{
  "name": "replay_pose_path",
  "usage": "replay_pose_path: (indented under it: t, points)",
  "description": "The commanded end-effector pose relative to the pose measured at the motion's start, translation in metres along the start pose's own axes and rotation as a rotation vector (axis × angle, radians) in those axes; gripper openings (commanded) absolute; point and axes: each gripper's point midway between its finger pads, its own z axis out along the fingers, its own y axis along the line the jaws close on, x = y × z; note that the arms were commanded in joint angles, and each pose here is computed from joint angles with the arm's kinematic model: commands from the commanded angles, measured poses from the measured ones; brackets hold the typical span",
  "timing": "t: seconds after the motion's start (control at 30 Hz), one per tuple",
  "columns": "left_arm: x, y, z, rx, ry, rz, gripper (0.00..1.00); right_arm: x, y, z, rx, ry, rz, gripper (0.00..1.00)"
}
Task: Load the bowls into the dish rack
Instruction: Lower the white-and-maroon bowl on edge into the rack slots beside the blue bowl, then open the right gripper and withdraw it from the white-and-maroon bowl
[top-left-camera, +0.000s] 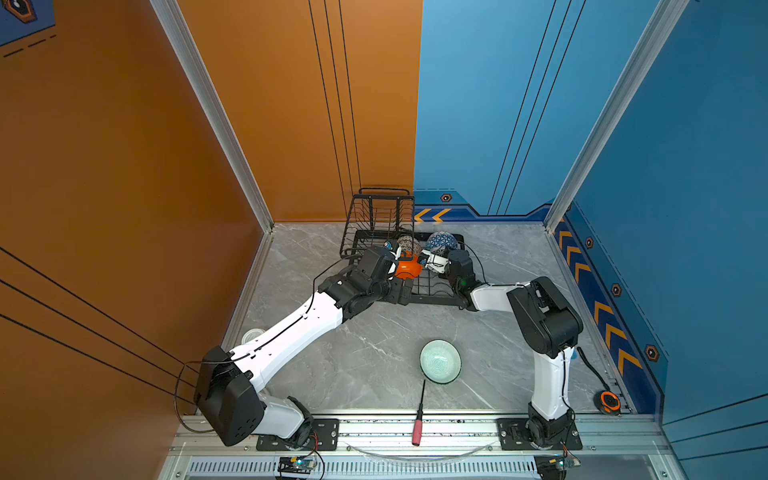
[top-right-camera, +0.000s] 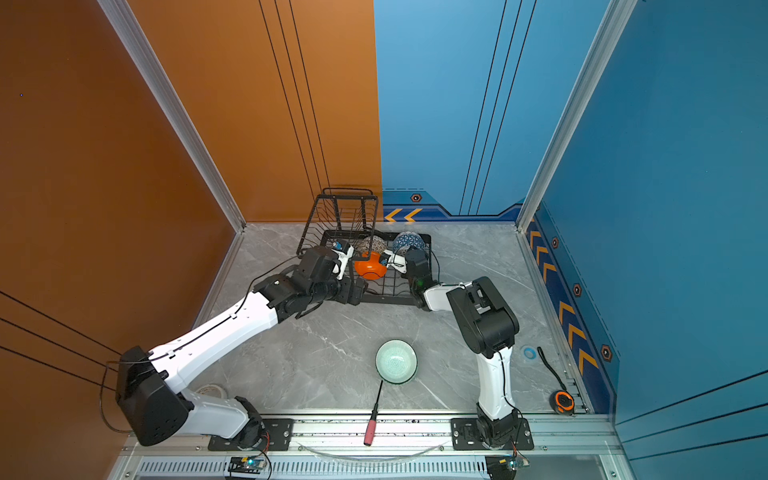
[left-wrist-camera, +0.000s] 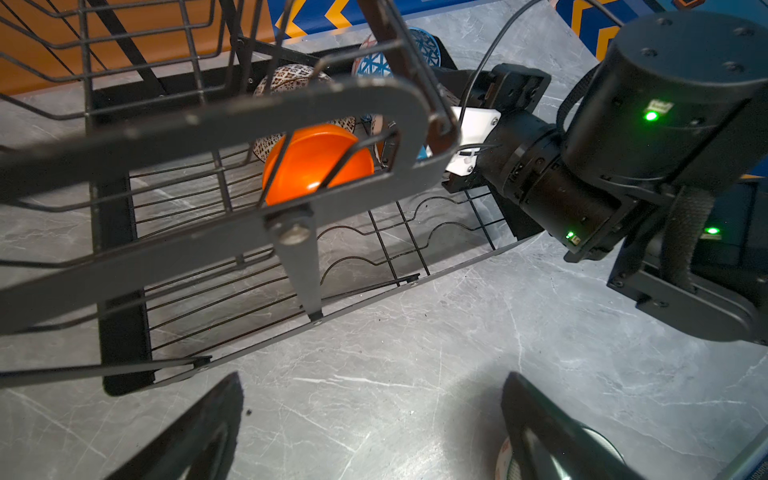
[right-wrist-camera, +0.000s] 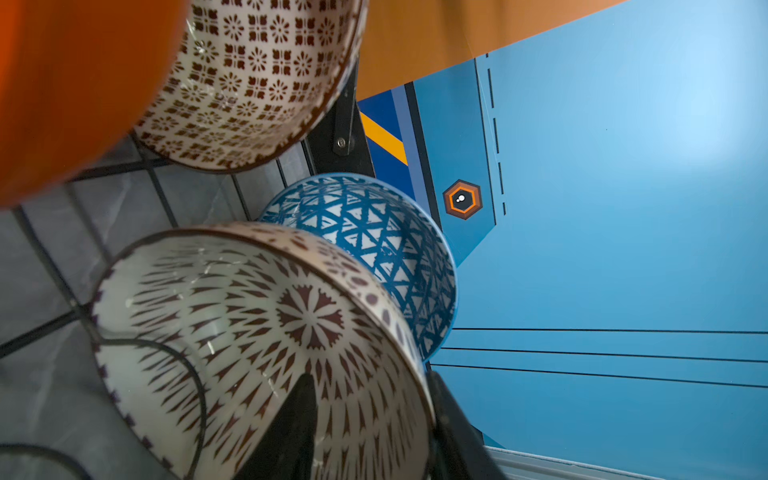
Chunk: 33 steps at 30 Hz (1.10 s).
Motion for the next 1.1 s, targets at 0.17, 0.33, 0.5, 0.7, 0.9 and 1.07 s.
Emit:
replay_pose_path:
  t: [0.17, 0.33, 0.5, 0.7, 0.9, 1.07]
  points:
    - [-0.003, 0.000, -0.012, 0.030, -0.036, -0.013, 0.98, -0.005, -0.034, -0.021, 0.000, 0.002, 0.067, 0.99]
    - [-0.001, 0.001, -0.016, 0.032, -0.041, -0.011, 0.98, -0.005, -0.044, -0.038, -0.002, 0.013, 0.096, 1.00]
    - [0.004, 0.004, -0.019, 0.033, -0.030, -0.014, 0.98, -0.003, -0.057, -0.065, 0.004, 0.043, 0.175, 1.00]
    - [0.017, 0.001, -0.024, 0.044, -0.018, -0.014, 0.98, -0.006, -0.057, -0.111, -0.077, 0.060, 0.357, 1.00]
    - [0.030, -0.009, -0.037, 0.079, -0.013, 0.007, 0.98, -0.015, -0.054, -0.159, -0.214, 0.053, 0.593, 1.00]
    - [0.050, -0.025, -0.039, 0.117, 0.019, 0.032, 0.98, -0.017, -0.061, -0.196, -0.311, 0.066, 0.819, 1.00]
